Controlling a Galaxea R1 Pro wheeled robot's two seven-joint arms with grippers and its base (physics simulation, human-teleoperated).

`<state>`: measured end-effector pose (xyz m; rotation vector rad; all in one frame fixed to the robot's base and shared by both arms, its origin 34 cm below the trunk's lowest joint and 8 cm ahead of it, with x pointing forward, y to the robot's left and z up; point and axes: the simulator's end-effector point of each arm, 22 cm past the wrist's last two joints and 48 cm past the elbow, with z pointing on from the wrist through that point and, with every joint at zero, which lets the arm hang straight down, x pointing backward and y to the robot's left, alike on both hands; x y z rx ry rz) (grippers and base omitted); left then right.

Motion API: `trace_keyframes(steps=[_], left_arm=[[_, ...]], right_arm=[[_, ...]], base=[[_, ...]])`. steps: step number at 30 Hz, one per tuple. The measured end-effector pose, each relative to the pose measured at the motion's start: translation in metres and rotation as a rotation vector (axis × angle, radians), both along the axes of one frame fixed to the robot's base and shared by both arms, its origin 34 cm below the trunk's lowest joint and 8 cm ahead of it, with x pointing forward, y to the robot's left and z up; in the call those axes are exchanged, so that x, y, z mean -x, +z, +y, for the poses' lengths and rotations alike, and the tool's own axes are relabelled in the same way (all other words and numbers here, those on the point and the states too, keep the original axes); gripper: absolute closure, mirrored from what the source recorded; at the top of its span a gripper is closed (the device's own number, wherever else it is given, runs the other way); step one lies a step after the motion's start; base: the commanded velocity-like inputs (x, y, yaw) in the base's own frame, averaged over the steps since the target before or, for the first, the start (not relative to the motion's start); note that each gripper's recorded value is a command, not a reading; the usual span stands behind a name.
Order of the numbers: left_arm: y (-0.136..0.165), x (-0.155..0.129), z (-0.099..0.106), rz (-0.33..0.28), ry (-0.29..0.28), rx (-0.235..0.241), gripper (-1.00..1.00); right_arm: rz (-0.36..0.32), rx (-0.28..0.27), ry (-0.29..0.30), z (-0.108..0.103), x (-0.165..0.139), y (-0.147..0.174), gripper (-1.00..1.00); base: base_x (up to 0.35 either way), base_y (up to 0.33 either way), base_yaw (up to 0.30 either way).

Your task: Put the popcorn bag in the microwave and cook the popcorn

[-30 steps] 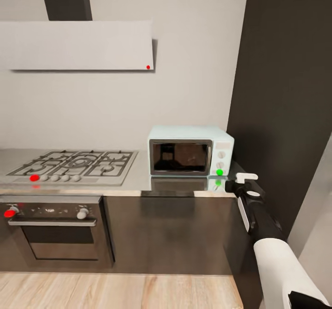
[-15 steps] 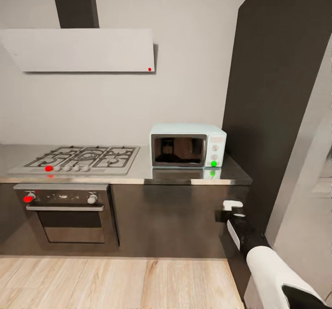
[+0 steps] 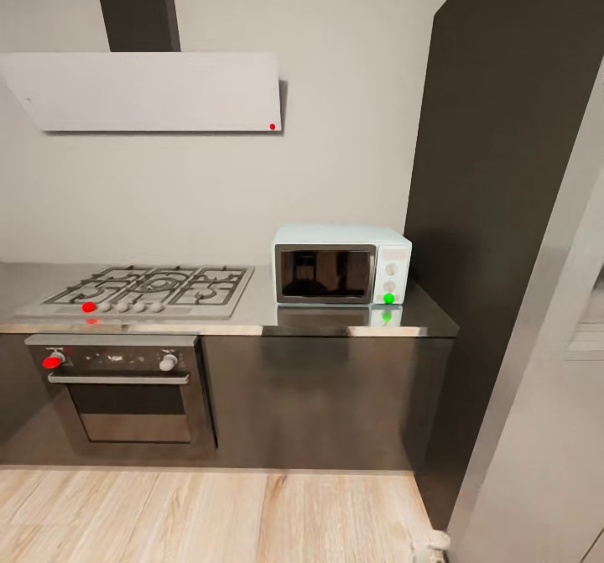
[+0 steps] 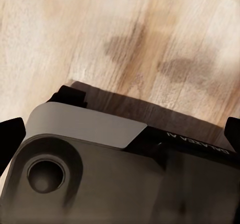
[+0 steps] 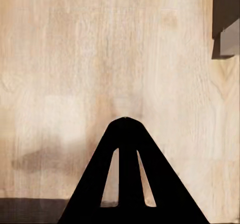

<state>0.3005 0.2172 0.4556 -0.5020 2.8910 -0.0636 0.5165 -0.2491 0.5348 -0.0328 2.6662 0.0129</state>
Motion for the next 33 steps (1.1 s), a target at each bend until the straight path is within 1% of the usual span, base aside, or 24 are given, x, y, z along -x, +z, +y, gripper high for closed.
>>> trace_keyframes(steps=[1, 3, 4, 8, 10, 12, 14, 16, 17, 18, 33], left_arm=[[0.0, 0.0, 0.0, 0.0, 0.0, 0.0, -1.0], [0.0, 0.0, 0.002, 0.001, 0.001, -0.002, -1.0], [0.0, 0.001, 0.002, 0.001, 0.001, -0.002, -1.0], [0.0, 0.001, 0.003, 0.001, 0.003, -0.004, -1.0], [0.0, 0.001, 0.004, 0.001, 0.003, -0.005, -1.0], [0.0, 0.001, 0.004, 0.001, 0.003, -0.005, -1.0], [0.0, 0.001, 0.004, 0.002, 0.002, -0.005, -1.0], [-0.001, 0.001, 0.01, 0.002, 0.002, -0.012, -1.0], [0.001, -0.005, 0.033, -0.012, -0.053, -0.064, -1.0], [0.001, -0.005, 0.035, -0.012, -0.056, -0.067, -1.0], [0.001, -0.005, 0.035, -0.012, -0.056, -0.068, -1.0]], right_arm=[[0.024, 0.0, 0.0, -0.001, 0.03, -0.016, 1.0], [0.11, 0.009, -0.005, -0.008, 0.112, -0.051, 1.0], [0.125, 0.011, -0.007, -0.011, 0.131, -0.057, 1.0], [0.121, 0.031, -0.02, -0.029, 0.149, -0.062, 1.0], [0.156, 0.044, -0.028, -0.041, 0.18, -0.07, 1.0], [0.19, 0.048, -0.032, -0.045, 0.207, -0.076, 1.0], [0.223, 0.047, -0.032, -0.044, 0.232, -0.082, 1.0], [0.233, 0.046, -0.032, -0.043, 0.24, -0.083, 1.0], [0.23, 0.032, -0.02, -0.031, 0.24, -0.084, 1.0], [0.229, 0.031, -0.021, -0.03, 0.24, -0.084, 1.0], [0.23, 0.031, -0.021, -0.03, 0.24, -0.084, 1.0]], base=[[0.0, 0.0, 0.0], [0.0, 0.0, 0.0], [0.0, 0.0, 0.0], [0.0, 0.0, 0.0], [0.0, 0.0, 0.0], [0.0, 0.0, 0.0], [0.0, 0.0, 0.0], [0.0, 0.0, 0.0], [0.0, 0.0, 0.0], [0.0, 0.0, 0.0], [0.0, 0.0, 0.0]])
